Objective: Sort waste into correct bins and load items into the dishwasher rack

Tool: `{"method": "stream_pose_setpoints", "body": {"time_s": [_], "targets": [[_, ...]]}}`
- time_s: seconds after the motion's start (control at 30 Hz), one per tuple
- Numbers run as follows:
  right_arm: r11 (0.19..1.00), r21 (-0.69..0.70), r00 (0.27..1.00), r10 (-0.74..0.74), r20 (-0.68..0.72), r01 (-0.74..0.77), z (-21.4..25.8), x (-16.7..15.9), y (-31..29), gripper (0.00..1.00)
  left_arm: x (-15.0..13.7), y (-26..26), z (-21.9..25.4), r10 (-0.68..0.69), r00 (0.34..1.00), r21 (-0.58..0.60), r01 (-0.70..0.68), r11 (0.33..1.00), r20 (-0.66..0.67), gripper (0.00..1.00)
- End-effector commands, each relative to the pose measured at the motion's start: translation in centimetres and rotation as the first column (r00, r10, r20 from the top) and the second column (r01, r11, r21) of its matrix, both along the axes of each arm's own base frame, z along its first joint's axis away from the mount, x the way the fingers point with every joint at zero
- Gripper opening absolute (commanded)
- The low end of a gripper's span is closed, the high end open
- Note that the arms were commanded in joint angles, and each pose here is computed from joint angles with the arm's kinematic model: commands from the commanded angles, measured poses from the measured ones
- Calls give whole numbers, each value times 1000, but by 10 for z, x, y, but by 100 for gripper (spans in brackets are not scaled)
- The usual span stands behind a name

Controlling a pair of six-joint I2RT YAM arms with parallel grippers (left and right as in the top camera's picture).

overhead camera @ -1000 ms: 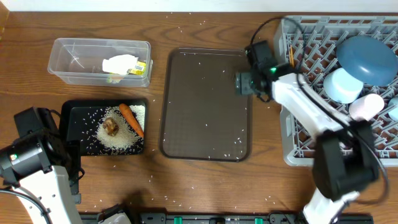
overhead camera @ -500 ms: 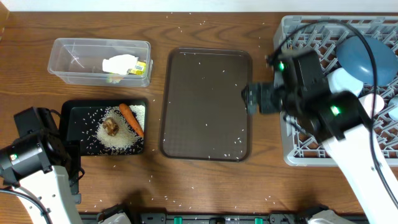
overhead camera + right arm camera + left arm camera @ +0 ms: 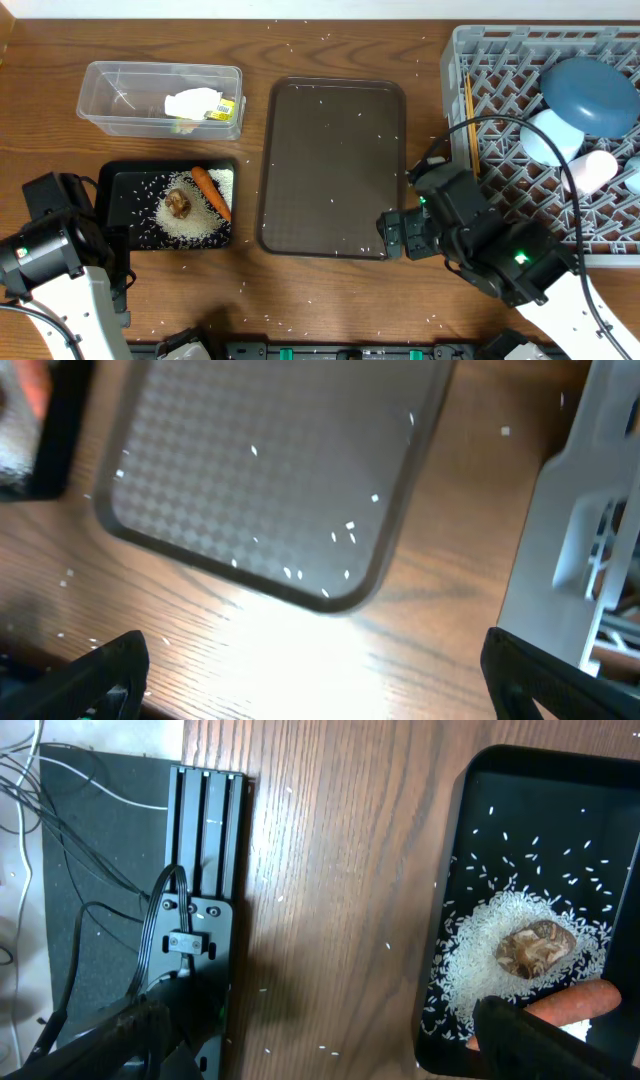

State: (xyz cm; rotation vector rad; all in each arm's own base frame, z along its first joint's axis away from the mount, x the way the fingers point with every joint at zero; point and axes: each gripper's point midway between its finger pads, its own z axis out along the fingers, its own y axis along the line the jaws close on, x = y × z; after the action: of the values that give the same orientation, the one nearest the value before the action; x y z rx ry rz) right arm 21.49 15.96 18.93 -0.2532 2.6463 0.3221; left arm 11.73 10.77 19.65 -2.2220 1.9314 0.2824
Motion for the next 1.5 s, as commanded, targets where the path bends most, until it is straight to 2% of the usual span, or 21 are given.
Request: {"method": "stream_pose_setpoints", "body": {"time_s": [0.0,0.17,0.3,0.57,0.73,0.93,1.17,1.47], "targets": [[999,-17,999,-37,-21,36,-10,-2,-4,99,-2,2,1,19,1000,10,-19,1000,-3,98],[996,-85,995,-43,-86,36,-21,-17,-17,99,-2,2,1,19,1000,10,-19,1000,-3,98],[991,-129,998,-39,-40,34,-20,-10,-24,99,-2,2,1,19,1000,9,-19,1000,-3,98],[992,-118,997,-43,66,51,-16,12,-18,99,-2,2,1,19,1000,10,-19,1000,-3,98],[994,-102,990,45,134,-31,-30,25,-5,99,-2,2,1,19,1000,10,-19,1000,-3,98],[995,4,966,97,238,-100,-54,36,3,99,-2,2,1,19,1000,9,-19,1000,-3,98],[962,255,928,-8,373,-94,-54,51,-14,99,-2,2,1,19,1000,10,-19,1000,-3,98],[948,298,769,-111,630,-108,-47,51,-56,99,-2,2,1,19,1000,9,-19,1000,-3,98]]}}
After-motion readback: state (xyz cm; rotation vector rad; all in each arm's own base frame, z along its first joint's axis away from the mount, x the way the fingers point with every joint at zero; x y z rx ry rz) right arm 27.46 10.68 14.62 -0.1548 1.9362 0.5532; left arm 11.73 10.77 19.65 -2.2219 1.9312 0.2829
